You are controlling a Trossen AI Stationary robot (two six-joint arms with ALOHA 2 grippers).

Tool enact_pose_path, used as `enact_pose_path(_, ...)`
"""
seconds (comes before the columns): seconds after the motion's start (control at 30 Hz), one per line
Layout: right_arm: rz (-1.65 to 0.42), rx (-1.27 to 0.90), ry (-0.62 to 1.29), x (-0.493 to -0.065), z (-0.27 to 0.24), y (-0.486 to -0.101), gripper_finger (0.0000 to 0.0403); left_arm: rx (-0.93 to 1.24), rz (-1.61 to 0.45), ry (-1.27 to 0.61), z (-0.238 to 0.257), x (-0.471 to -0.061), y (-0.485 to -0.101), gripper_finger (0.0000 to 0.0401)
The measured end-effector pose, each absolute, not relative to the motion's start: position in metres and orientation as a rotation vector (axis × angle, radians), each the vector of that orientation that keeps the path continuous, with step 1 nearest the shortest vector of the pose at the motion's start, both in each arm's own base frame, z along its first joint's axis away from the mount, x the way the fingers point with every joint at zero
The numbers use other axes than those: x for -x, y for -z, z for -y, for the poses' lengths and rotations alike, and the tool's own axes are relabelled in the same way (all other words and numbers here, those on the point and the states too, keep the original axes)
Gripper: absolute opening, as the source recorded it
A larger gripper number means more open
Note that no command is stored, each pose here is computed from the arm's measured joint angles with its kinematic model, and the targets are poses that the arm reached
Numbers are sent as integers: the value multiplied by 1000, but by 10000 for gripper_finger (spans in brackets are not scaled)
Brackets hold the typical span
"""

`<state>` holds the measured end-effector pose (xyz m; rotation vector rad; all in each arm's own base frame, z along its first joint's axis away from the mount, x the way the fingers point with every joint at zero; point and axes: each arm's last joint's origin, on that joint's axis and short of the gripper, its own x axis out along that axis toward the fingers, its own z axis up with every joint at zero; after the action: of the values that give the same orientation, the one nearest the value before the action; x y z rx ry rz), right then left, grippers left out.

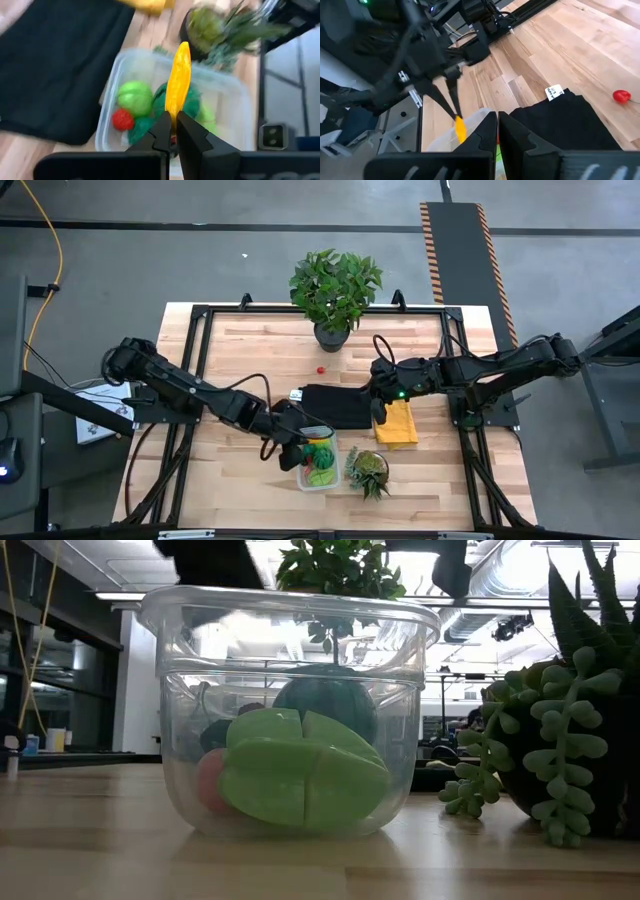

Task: Pick and placing Produce into tupperware
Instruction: Put the yellow chili into the bin

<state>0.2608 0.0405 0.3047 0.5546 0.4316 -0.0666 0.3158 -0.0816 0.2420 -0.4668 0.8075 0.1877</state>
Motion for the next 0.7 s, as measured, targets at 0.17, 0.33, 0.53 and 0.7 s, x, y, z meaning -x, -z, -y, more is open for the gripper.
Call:
enact_pose_path(0.17,-427,-538,62,-261,-40,-305,6,466,-878,-176,85,-322,-224,10)
enact_pose_path(0.33,-425,-537,61,-261,-40,-305,6,453,-925,-182,86,-324,-213,10)
enact_pose_path(0.53,-425,-537,61,-261,-40,-305,6,450,-947,-185,87,-328,-205,10)
enact_pose_path(0.7,-428,-538,62,-261,-40,-305,6,448,-952,-186,87,-328,-204,10)
